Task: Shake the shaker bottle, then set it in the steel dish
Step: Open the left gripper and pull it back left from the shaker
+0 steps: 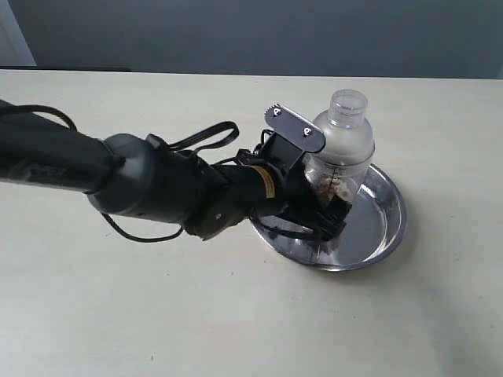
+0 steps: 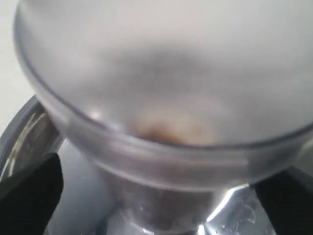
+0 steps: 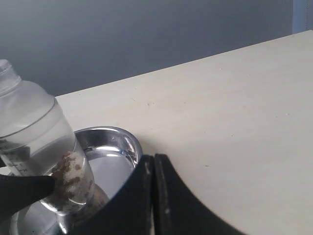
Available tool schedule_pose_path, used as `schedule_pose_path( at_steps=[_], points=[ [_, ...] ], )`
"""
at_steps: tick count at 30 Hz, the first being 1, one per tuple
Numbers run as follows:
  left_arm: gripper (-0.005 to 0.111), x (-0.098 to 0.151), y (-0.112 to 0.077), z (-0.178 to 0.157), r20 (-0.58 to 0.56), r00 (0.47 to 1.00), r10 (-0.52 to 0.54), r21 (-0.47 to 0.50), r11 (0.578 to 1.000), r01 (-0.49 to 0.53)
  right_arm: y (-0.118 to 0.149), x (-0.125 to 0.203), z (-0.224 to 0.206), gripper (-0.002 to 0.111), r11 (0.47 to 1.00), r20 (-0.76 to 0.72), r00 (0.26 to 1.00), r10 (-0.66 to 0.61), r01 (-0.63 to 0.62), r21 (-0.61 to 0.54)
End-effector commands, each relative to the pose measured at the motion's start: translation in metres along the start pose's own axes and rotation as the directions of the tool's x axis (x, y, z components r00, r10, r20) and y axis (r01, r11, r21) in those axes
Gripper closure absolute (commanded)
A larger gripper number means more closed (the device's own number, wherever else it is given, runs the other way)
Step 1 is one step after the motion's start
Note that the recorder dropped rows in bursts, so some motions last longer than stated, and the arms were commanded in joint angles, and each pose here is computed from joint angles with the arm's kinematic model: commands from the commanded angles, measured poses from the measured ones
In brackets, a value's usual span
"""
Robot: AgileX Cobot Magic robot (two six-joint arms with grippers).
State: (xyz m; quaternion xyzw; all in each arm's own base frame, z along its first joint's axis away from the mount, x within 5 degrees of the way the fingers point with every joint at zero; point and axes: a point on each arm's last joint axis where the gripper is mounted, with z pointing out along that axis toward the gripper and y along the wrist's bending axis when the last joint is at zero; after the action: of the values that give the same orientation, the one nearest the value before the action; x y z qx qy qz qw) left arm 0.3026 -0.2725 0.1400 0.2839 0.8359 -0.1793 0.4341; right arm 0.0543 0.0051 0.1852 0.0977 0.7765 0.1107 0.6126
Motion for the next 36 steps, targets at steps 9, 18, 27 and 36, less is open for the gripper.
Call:
schedule_pose_path(
  at_steps=[9, 18, 27, 36],
  points=[
    [0.003, -0.014, -0.001, -0.086, 0.003, 0.999, -0.053, 0.002, 0.999, 0.053, 0.0, -0.001, 0.0, 0.109, 1.0, 0.012, 1.0, -0.008, 0.008, -0.003],
    [0.003, -0.006, 0.003, -0.17, 0.266, 0.964, 0.023, -0.007, 1.0, -0.021, 0.0, -0.001, 0.0, 0.109, 1.0, 0.012, 1.0, -0.008, 0.008, -0.003],
    [0.003, 0.01, 0.007, -0.246, 0.458, 0.886, 0.072, -0.029, 0.997, -0.067, 0.0, -0.001, 0.0, 0.109, 1.0, 0.012, 1.0, -0.008, 0.008, -0.003],
    [0.003, 0.031, 0.006, -0.306, 0.433, 0.899, 0.063, 0.01, 0.997, -0.075, 0.0, -0.001, 0.0, 0.109, 1.0, 0.012, 1.0, -0.008, 0.008, -0.003]
  ],
)
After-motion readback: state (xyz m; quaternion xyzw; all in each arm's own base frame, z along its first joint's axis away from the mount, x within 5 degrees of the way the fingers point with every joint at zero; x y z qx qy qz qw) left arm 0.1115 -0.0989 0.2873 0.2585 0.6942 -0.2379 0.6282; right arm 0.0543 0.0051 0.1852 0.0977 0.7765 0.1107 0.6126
